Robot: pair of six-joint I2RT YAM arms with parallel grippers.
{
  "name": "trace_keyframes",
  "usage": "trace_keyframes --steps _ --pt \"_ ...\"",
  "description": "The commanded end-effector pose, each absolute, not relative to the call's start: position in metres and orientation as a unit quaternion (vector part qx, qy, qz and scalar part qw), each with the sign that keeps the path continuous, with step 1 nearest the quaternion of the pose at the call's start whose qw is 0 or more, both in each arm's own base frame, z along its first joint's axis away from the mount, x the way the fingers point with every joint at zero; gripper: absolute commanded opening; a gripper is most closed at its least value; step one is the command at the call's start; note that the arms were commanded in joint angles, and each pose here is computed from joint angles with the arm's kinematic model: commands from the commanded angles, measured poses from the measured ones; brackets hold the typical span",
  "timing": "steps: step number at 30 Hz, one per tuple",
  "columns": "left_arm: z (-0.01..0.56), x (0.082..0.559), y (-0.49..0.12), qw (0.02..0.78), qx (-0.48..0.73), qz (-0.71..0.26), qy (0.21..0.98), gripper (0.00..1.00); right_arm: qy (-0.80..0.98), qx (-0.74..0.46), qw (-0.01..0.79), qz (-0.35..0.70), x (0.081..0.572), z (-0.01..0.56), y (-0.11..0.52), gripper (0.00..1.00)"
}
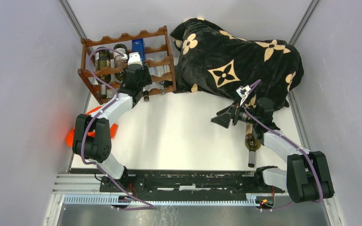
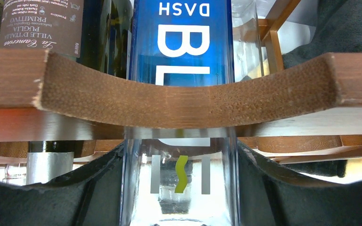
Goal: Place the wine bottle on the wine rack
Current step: Place the wine bottle in the wine rack.
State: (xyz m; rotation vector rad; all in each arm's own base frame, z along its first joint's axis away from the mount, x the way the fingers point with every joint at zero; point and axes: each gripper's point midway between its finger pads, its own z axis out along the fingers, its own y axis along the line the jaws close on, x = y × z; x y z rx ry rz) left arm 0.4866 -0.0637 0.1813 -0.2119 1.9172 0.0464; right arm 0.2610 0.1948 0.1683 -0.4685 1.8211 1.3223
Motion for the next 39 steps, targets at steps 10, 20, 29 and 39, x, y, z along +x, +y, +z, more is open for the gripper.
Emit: trace_keyframes --steps 10,20,29,39 --pt "0.288 0.510 -0.046 0.690 -0.144 0.018 0.709 0.74 0.694 -0.220 0.448 0.519 0.267 0.193 0.195 0.98" --pt "0.288 0.501 -0.051 0.678 -0.134 0.002 0.722 0.81 0.694 -0.220 0.449 0.518 0.267 0.194 0.195 0.98" --pt "0.286 0.468 -0.047 0.654 -0.141 -0.003 0.743 0.89 0.687 -0.237 0.462 0.508 0.267 0.197 0.194 0.98" --pt "0.297 0.391 -0.062 0.633 -0.120 -0.091 0.760 0.93 0.640 -0.391 0.549 0.370 0.269 0.223 0.180 0.98"
